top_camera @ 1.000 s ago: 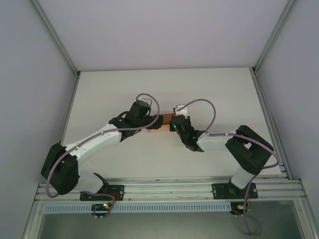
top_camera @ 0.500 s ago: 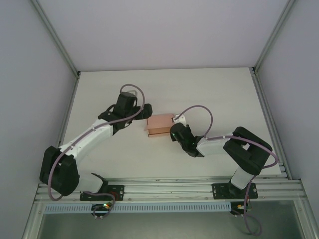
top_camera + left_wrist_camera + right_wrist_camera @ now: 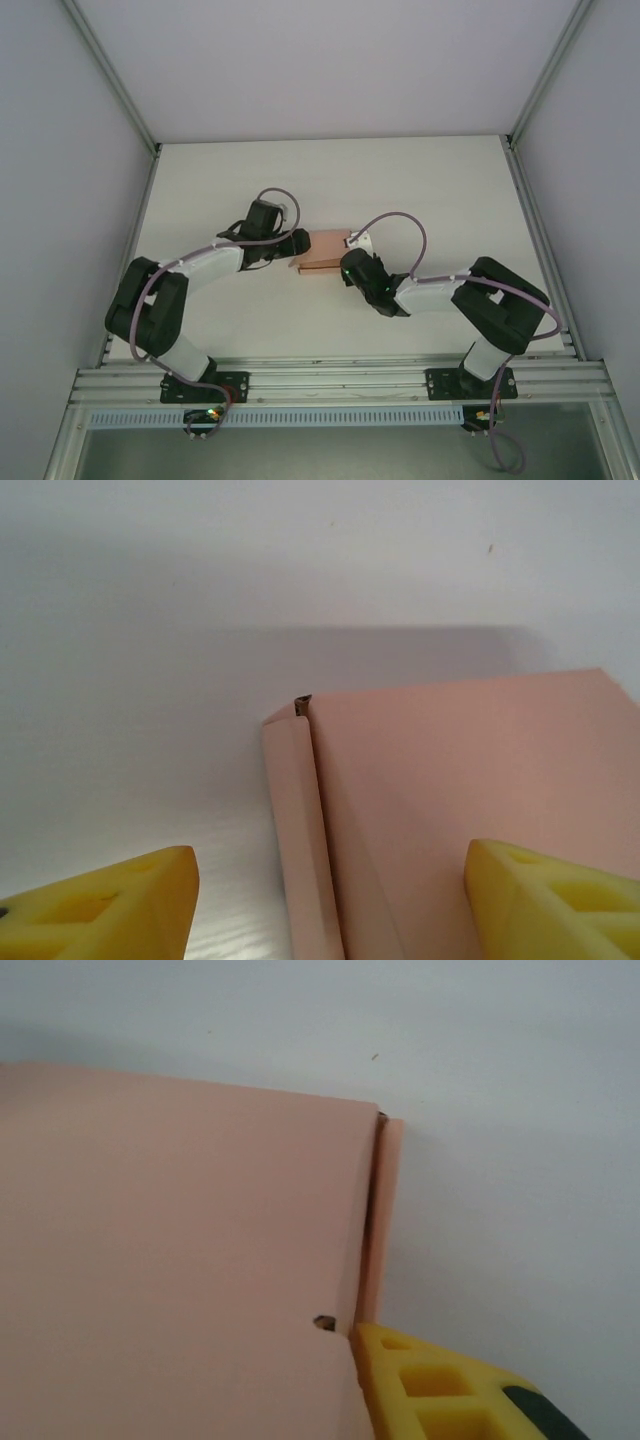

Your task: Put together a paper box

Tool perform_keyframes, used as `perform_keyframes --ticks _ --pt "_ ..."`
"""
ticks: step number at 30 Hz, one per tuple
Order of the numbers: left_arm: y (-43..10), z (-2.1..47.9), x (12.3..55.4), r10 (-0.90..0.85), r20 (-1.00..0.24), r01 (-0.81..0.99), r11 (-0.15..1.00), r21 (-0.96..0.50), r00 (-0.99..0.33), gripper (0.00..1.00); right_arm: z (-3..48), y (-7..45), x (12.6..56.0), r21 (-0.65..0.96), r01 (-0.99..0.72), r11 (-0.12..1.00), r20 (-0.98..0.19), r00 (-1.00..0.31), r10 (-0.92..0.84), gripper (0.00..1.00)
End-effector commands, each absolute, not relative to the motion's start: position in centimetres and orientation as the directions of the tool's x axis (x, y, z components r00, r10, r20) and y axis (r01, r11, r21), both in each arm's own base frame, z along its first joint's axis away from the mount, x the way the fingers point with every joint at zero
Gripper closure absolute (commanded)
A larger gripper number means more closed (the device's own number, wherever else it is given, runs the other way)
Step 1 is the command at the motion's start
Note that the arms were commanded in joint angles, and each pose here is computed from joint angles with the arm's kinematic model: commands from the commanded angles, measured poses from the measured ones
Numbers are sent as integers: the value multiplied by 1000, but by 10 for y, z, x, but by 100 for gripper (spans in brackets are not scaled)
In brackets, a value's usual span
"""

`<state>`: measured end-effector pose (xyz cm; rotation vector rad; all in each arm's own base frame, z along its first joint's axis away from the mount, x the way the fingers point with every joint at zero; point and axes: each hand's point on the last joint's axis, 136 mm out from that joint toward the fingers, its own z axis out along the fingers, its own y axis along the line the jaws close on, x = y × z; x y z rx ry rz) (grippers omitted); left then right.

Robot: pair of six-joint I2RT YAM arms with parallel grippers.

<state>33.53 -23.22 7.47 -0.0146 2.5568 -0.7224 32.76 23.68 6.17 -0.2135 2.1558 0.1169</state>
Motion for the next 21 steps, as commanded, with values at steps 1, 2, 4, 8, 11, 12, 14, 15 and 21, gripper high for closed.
perform_keyframes --ticks 1,2,4,8,11,12,14,15,21 --pt "-227 45 326 -151 -367 66 853 -517 -918 31 56 235 311 -28 -243 970 -776 -606 -174 72" --pt "-226 42 326 -156 -357 60 849 -524 -921 33 61 237 310 -24 -261 965 -775 -605 -183 69" --pt "-225 35 323 -162 -339 49 843 -536 -927 38 70 238 306 -21 -285 958 -767 -610 -198 64" --pt "-223 26 321 -166 -322 41 835 -549 -932 41 77 236 289 -1 -337 942 -733 -640 -230 52" --pt "-223 23 321 -172 -315 38 825 -563 -933 42 70 225 273 6 -353 936 -695 -675 -250 42" --pt "-222 21 321 -174 -312 36 822 -568 -934 42 74 222 269 14 -355 935 -698 -673 -246 40" --pt "-223 21 323 -176 -310 38 815 -578 -934 44 74 214 262 24 -341 940 -692 -684 -230 35" --pt "-222 20 323 -178 -307 36 813 -581 -935 47 76 212 260 28 -339 940 -696 -682 -225 31" --pt "-220 14 324 -186 -287 30 791 -611 -940 56 111 215 274 145 -369 918 -754 -642 -139 0"
